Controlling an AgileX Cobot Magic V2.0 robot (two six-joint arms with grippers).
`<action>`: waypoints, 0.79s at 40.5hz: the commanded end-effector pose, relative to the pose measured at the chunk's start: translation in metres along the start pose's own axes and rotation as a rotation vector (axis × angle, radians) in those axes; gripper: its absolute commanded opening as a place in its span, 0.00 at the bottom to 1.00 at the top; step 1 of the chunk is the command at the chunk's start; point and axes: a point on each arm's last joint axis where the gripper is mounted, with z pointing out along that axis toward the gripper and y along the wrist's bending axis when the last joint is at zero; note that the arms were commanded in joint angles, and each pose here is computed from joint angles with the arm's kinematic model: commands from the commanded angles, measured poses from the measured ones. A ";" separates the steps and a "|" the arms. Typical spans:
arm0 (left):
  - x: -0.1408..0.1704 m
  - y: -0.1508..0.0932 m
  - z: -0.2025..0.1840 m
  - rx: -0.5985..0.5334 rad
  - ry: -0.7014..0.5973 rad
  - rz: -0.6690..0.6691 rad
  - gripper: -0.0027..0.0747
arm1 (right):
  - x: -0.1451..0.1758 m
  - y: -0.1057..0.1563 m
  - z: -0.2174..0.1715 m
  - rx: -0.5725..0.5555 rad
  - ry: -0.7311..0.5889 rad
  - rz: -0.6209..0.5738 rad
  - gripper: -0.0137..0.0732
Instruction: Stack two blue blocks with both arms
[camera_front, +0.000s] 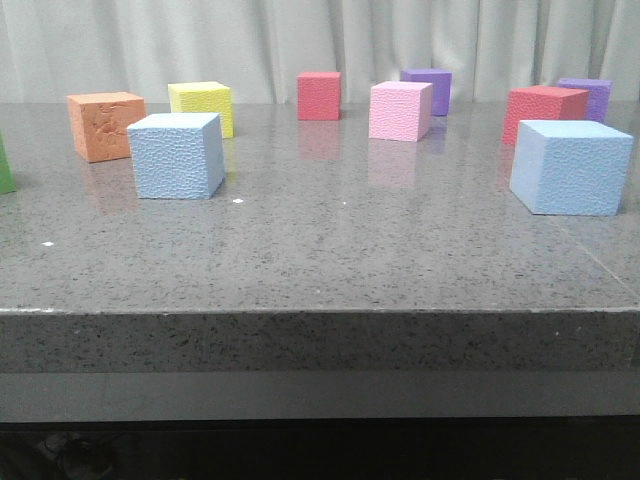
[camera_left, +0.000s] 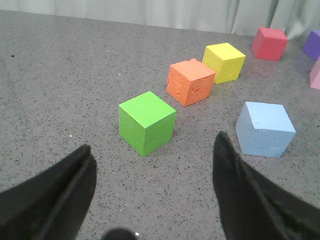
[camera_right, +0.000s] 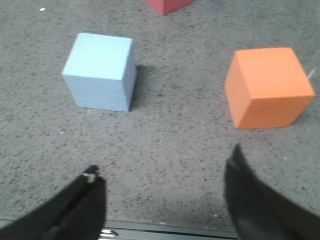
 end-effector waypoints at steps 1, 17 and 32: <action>-0.014 -0.004 -0.003 0.038 -0.071 0.033 0.73 | -0.023 0.008 -0.008 -0.050 -0.106 -0.039 0.85; -0.011 -0.021 -0.005 0.214 -0.055 0.116 0.73 | -0.082 0.043 0.029 -0.152 0.142 -0.086 0.84; -0.010 -0.021 -0.005 0.217 -0.040 0.136 0.73 | -0.121 0.048 0.104 -0.032 0.309 0.023 0.92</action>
